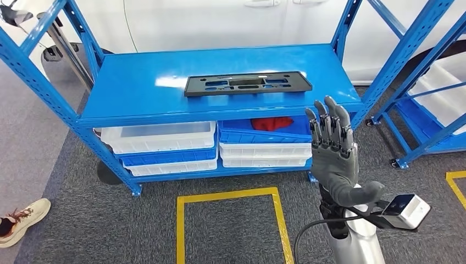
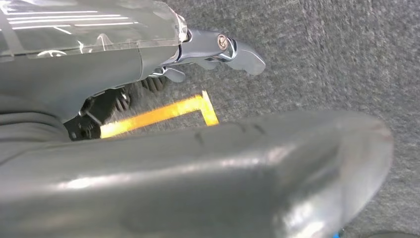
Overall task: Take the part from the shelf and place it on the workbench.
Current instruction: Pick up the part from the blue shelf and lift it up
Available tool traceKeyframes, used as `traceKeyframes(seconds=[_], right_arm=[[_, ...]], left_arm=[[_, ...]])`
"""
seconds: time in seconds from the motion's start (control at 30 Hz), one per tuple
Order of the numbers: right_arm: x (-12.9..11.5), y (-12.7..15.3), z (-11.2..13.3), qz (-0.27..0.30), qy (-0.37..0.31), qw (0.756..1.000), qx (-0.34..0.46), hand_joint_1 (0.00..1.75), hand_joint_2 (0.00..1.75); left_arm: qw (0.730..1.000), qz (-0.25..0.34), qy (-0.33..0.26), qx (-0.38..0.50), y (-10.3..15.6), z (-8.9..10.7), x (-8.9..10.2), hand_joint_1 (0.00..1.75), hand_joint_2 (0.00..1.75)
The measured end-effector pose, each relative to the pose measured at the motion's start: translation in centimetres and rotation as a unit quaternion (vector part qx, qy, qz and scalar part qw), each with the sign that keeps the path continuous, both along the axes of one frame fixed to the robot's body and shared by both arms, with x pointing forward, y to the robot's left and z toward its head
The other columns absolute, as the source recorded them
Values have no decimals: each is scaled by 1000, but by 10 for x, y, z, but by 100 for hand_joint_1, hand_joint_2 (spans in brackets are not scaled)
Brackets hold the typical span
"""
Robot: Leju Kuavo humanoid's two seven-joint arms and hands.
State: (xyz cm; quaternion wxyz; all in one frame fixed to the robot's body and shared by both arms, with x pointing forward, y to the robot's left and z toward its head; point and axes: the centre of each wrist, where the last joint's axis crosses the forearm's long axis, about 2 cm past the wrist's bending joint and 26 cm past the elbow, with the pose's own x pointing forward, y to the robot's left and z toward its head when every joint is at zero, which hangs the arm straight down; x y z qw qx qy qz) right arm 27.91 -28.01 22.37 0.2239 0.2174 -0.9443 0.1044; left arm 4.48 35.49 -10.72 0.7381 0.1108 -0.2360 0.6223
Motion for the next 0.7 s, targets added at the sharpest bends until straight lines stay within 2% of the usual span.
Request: traceKeyframes(seconds=[0.7], right_arm=[[-8, -6, -8, -6, 12, 1000, 2, 0, 0]], left_arm=[[1000, -4, -1, 4, 2, 0, -2, 0, 0]])
